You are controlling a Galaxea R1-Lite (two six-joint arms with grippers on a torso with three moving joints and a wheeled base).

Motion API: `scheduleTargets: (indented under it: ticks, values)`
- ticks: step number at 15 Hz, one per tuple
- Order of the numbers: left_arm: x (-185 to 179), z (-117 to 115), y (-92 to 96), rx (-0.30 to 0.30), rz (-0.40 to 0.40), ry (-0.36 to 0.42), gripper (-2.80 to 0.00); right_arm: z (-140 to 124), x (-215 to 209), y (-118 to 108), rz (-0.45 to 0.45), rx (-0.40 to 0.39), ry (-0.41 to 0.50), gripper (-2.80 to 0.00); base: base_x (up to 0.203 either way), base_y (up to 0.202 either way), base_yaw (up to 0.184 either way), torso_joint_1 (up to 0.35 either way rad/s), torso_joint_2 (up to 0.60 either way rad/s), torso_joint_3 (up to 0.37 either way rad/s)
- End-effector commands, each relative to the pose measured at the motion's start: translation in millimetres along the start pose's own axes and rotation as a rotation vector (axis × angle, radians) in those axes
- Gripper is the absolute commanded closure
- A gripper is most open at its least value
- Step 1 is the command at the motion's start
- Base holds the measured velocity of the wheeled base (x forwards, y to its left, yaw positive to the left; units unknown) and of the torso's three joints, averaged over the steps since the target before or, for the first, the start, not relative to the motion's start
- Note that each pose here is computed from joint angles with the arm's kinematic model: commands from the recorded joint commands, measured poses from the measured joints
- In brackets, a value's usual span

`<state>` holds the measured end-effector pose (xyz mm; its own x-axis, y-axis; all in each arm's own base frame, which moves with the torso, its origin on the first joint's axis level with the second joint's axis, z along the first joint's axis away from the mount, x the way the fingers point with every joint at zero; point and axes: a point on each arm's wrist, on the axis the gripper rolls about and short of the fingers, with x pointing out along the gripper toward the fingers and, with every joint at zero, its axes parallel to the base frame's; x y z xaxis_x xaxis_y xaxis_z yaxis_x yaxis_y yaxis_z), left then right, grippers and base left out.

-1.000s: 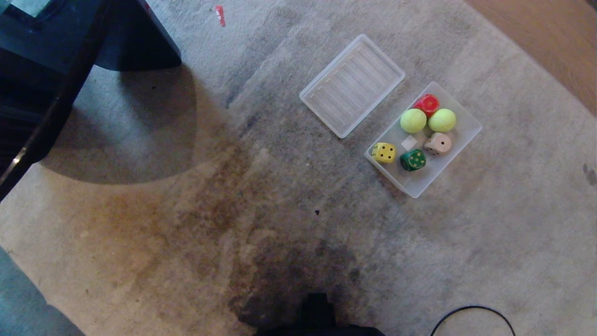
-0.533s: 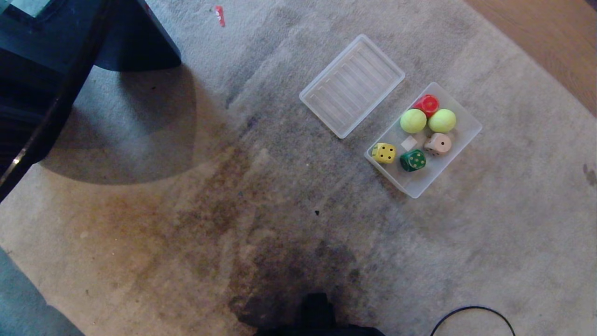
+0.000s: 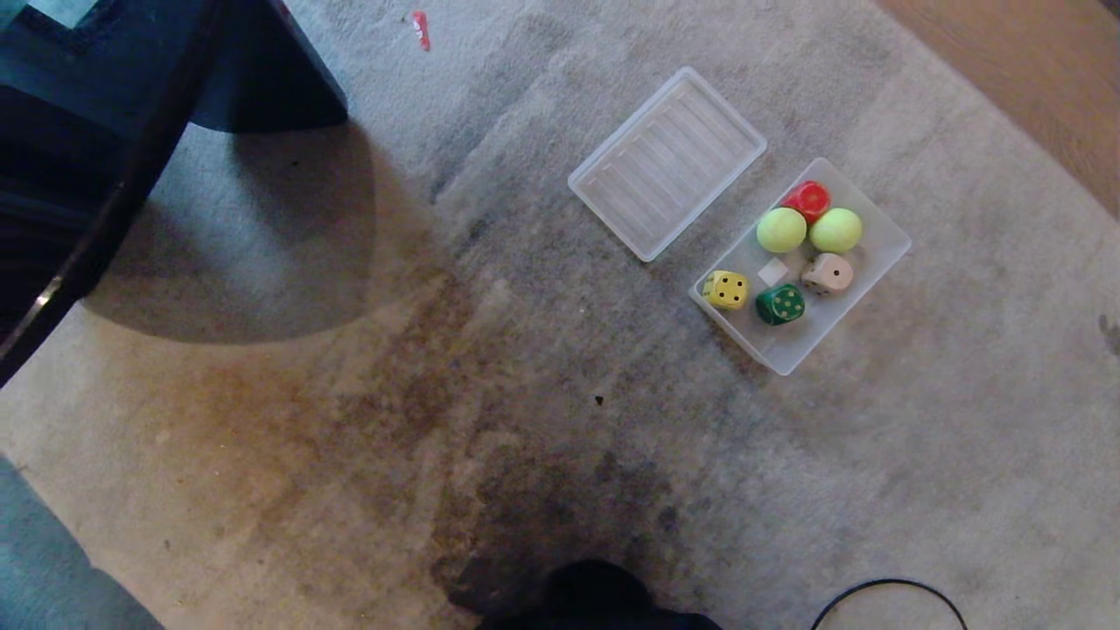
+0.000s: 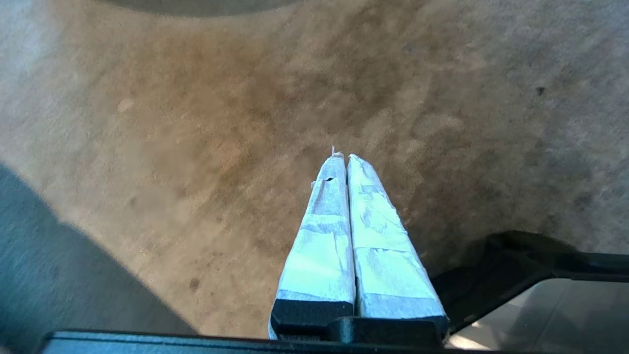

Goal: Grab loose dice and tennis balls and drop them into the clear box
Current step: Close the lid

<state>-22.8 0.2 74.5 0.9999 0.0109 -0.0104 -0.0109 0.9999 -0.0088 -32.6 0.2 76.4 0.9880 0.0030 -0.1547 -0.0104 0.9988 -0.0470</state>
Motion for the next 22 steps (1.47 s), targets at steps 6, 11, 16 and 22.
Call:
scheduleTargets:
  ticks: [6,11,16,22]
  values:
    - [0.2,-0.5,0.0,-0.002,-0.002,0.003,0.00,-0.1,-0.1,0.1,0.000,0.006,0.000,0.00,0.003,-0.007,0.129,0.004,0.00,0.002]
    - [0.2,-0.5,0.0,-0.002,-0.002,0.003,0.00,-0.1,-0.1,0.1,0.000,0.004,0.000,0.00,0.000,0.000,0.000,0.000,0.00,0.000]
    - [0.1,-0.5,0.1,0.000,0.000,0.002,0.00,-0.1,-0.1,0.1,0.000,0.004,0.000,0.00,0.000,0.000,0.000,0.000,0.00,0.000]
    - [0.2,-0.5,0.1,0.000,0.000,0.003,0.00,-0.1,-0.1,0.1,0.000,0.004,0.000,0.00,0.000,0.000,0.000,0.000,0.00,0.000]
